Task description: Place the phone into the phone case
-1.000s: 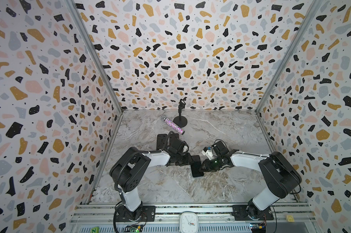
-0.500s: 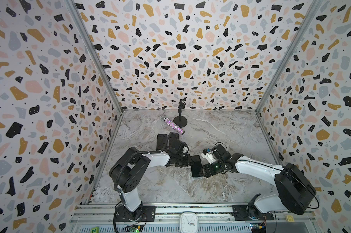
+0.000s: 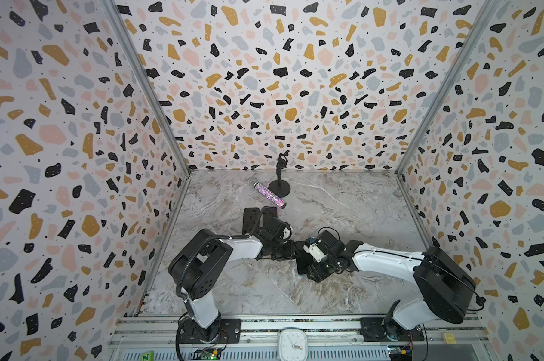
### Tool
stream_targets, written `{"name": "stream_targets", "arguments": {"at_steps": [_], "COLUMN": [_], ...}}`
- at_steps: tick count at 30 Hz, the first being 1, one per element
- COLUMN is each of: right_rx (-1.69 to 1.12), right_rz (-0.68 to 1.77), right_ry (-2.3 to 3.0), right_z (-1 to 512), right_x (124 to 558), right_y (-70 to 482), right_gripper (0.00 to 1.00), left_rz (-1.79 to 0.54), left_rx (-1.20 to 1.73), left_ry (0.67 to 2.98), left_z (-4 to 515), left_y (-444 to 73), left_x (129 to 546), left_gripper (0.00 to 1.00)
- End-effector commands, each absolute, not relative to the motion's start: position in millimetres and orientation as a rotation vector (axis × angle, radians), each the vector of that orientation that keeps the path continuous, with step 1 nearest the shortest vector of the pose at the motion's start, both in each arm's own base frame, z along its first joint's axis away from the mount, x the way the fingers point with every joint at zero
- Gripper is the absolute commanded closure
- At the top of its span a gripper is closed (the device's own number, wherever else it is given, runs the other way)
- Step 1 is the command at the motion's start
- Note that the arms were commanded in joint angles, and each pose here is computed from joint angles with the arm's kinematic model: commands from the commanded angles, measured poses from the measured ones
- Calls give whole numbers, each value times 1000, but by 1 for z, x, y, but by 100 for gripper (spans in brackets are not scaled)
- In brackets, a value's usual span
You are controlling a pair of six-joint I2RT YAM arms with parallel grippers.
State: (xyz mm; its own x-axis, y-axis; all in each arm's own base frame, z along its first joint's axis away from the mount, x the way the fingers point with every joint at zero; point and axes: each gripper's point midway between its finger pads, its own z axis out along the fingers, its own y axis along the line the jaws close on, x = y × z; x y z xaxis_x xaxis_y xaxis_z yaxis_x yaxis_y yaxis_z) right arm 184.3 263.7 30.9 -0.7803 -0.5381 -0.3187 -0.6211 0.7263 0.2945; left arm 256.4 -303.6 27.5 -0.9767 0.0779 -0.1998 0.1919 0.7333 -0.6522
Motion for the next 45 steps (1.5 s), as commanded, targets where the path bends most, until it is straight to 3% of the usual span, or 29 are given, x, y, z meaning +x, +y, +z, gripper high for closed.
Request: {"name": "stream_targets", "arguments": {"at_steps": [1,45], "right_rx": [-937,-904], "right_rz": [597,640], "right_ry": [2683,2740], "right_z": [38,14], "right_x": [192,186], "right_y": [274,276], "right_gripper": [43,78], "left_rz": [-1084,-1114], "left_rx": [251,265], "left_ry": [2787,2798], "left_z": [24,18], "left_y": [-303,-310], "left_x": [246,229], "left_gripper": [66,68]}}
